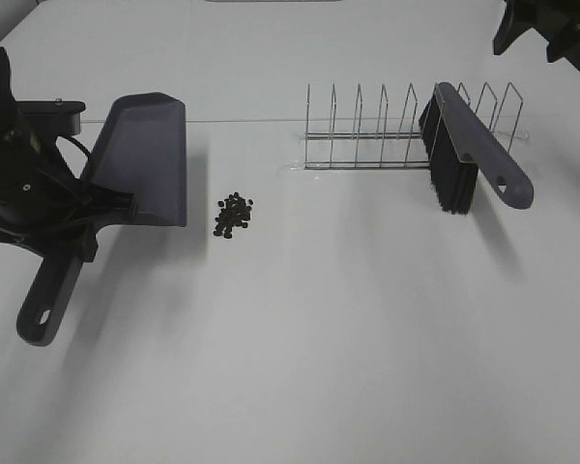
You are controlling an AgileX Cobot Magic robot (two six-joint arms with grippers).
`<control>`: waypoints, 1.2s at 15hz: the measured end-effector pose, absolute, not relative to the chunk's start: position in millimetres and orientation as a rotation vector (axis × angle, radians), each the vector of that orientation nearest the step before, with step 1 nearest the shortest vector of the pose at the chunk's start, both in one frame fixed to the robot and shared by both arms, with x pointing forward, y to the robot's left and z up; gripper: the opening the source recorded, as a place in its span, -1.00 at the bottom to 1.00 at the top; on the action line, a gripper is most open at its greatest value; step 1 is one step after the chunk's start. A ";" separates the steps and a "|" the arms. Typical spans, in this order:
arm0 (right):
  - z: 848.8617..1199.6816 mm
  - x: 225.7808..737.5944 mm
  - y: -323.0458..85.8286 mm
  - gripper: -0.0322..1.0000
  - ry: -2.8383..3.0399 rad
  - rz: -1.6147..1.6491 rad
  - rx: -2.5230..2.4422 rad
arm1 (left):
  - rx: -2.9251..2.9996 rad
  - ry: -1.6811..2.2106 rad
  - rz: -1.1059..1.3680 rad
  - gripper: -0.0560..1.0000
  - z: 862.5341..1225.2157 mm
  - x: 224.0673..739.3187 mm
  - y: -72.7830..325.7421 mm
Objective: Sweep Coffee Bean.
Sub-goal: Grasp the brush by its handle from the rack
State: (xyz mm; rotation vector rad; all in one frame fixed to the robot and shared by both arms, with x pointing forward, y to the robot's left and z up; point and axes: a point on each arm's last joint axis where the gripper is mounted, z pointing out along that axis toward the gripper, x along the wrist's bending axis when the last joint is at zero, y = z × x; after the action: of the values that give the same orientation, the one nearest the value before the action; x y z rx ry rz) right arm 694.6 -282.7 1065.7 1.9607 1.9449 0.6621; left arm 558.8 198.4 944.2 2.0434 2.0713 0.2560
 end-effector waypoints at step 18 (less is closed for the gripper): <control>960.1 736.7 -247.2 0.28 2.133 0.389 1.882 | 2.051 2.062 0.258 -0.23 944.2 559.0 198.3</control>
State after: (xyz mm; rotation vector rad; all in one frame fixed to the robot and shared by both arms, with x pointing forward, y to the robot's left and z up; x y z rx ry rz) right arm 736.7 -247.2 960.1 1.8822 2.1332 0.3886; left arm 559.0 198.3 944.2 2.0508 2.0620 0.2583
